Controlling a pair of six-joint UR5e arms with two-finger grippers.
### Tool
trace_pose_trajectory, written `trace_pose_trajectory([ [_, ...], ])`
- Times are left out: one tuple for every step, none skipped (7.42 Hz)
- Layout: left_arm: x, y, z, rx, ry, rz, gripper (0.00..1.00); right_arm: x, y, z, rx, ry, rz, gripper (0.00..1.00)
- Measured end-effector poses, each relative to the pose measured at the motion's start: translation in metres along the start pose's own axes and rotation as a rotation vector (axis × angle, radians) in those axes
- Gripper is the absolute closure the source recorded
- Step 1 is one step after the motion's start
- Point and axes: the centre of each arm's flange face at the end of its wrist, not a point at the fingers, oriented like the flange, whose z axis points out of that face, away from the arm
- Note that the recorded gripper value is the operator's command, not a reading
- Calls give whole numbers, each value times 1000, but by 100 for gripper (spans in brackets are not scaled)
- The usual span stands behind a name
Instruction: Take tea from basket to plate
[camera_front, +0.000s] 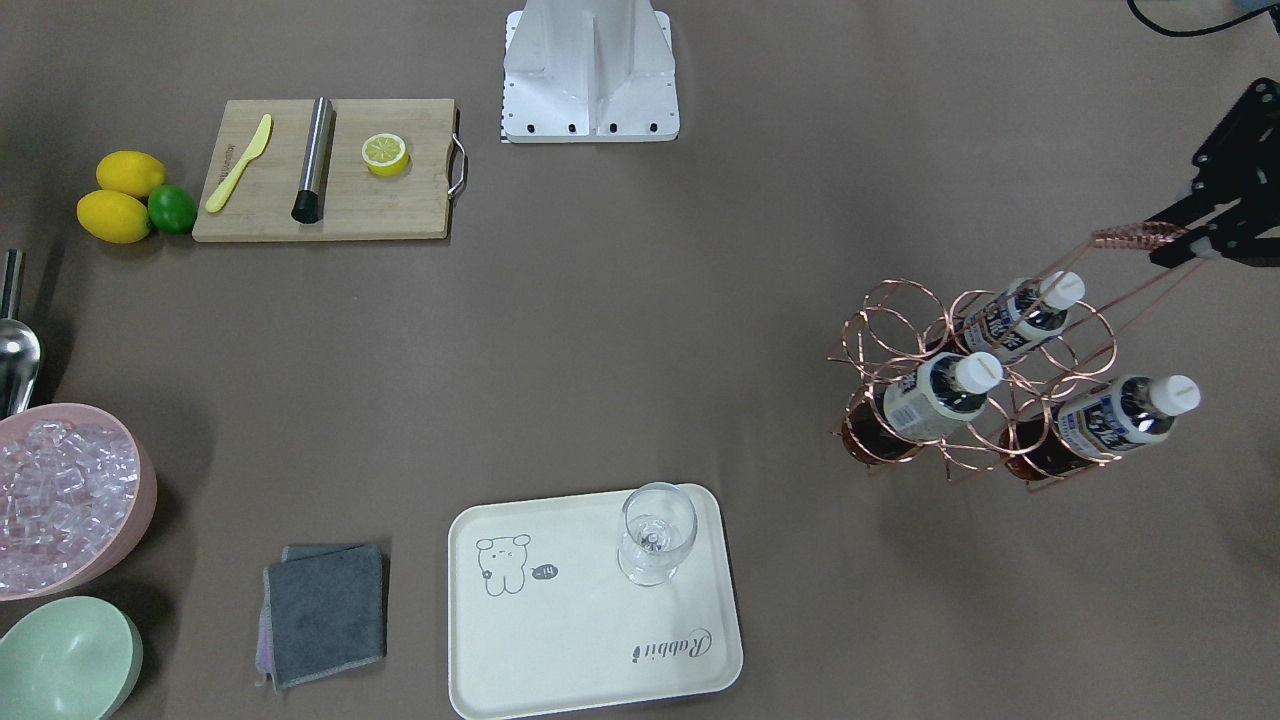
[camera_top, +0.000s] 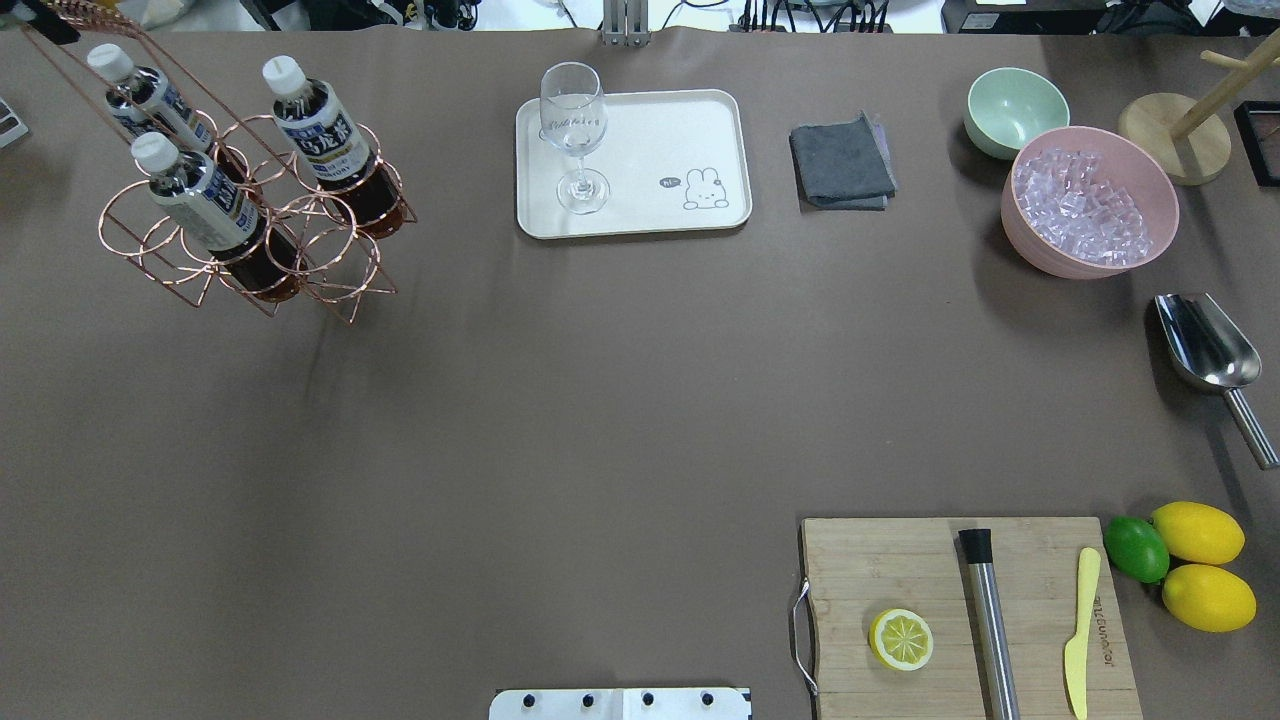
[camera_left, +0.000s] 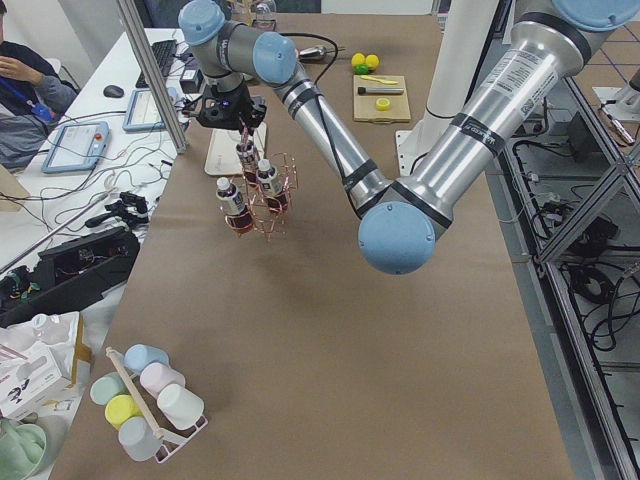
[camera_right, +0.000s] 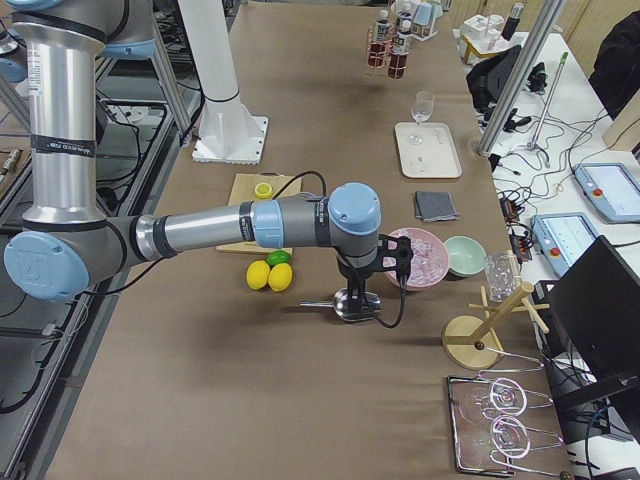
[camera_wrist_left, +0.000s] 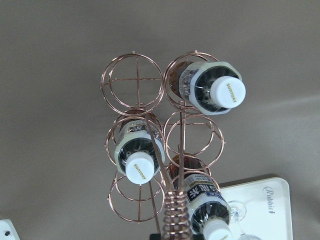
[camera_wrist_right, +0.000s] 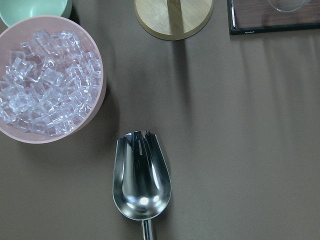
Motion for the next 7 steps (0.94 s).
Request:
trace_pose_trajectory([
  [1, 31, 15, -5, -17, 24, 100, 0, 1, 0, 0, 0, 1, 0],
  [2, 61, 30, 2, -20, 36, 100, 1, 1, 0, 0, 1, 2, 0],
  [2, 89, 45, 12, -7, 40, 100, 1, 2, 0, 0, 1, 2, 0],
  [1, 117, 58, 15, 17, 37, 100, 1, 2, 0, 0, 1, 3, 0],
  [-3, 148, 73, 11, 42, 29, 100, 2, 3, 0, -1, 1, 4, 0],
  [-10, 181, 92, 0, 69, 14, 100, 3, 4, 1, -2, 1, 5, 0],
  [-17, 208, 104, -20, 89, -5, 100, 4, 5, 1, -2, 1, 6, 0],
])
